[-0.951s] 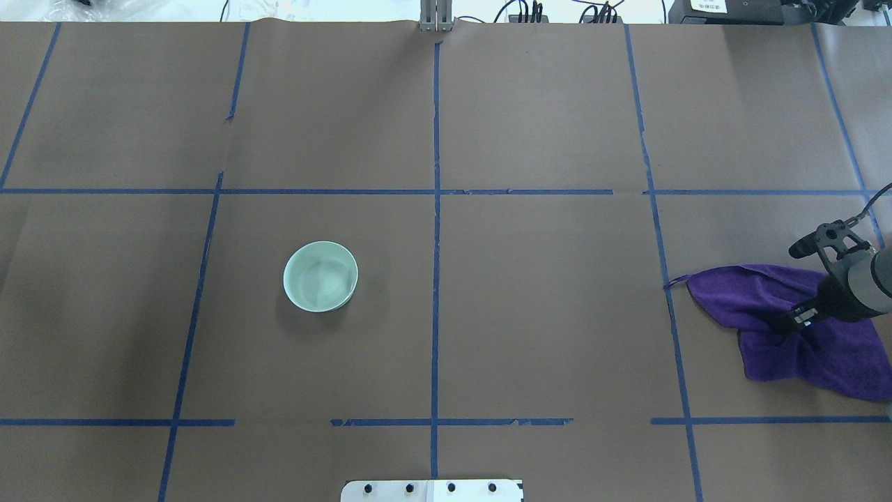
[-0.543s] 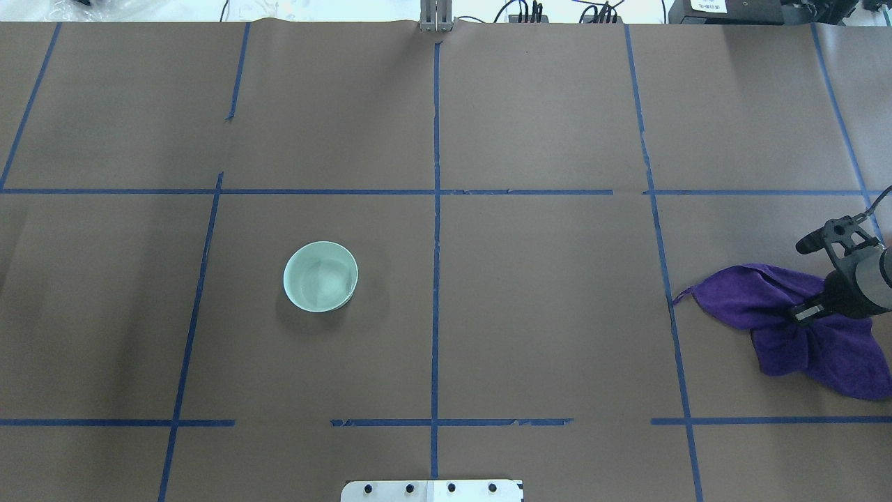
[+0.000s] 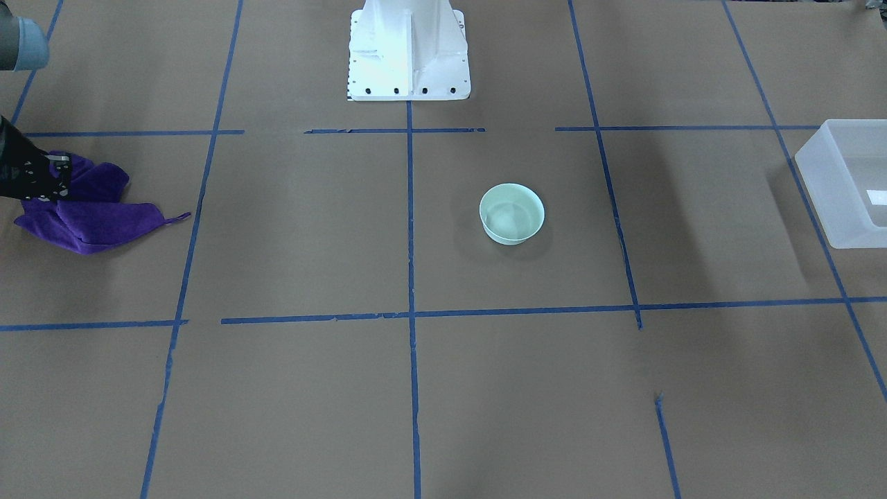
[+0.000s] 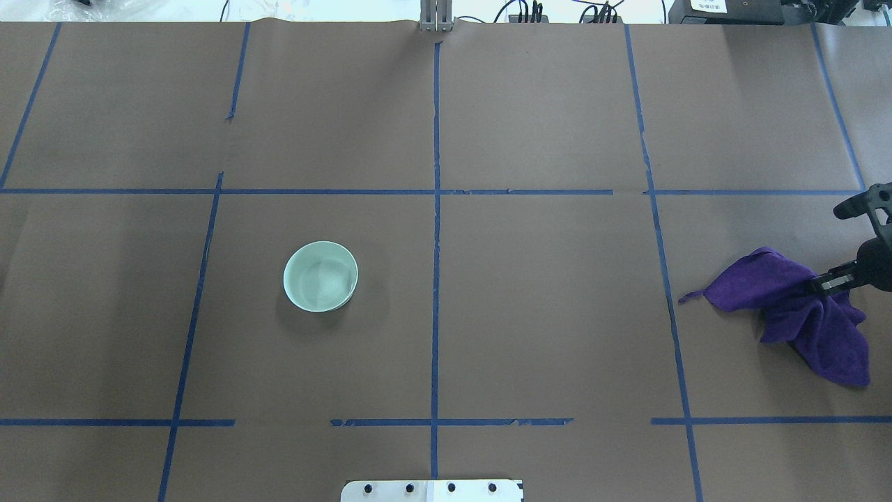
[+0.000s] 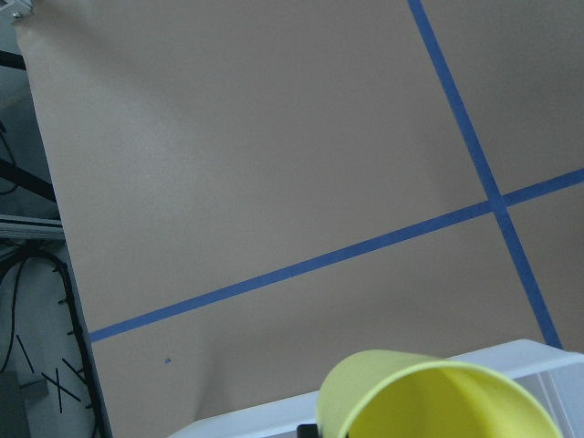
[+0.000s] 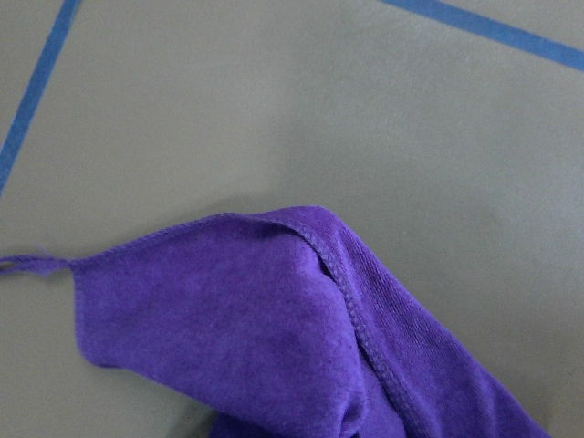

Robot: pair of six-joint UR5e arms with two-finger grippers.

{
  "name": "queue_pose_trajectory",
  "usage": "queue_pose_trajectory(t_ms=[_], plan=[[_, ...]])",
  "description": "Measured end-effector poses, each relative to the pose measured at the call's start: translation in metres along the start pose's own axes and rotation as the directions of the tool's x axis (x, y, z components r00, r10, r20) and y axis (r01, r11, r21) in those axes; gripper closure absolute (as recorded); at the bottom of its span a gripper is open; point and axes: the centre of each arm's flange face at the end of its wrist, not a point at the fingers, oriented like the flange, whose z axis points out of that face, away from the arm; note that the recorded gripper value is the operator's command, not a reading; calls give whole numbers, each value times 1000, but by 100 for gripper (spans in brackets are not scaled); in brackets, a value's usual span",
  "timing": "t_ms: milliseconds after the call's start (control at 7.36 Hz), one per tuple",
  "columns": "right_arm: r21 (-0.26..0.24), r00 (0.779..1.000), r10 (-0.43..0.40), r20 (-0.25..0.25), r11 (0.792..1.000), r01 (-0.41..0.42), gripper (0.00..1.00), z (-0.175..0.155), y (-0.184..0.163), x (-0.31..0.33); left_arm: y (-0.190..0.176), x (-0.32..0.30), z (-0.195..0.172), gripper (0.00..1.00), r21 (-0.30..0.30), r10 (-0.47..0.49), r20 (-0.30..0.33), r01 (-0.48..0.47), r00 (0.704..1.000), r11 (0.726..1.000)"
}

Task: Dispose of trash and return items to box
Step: 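Carry the purple cloth off the table into the pink bin with the right gripper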

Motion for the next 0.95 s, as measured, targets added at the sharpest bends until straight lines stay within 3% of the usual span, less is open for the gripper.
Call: queue_pose_trajectory(t_ms=[272,543,951], plan=[[68,998,52,40,996,-55,100,-45,-10,16,16,2,7,100,-17,-87,-17,87,996,996],[130,993,88,74,987,-98,100,-85,-14,29,42,9,24,100,-52,-153,-81,149,985,987],[231,986,137,94,960,-156,100,-142,-12,49,57,42,52,100,-112,-143,-219,121,965,986]])
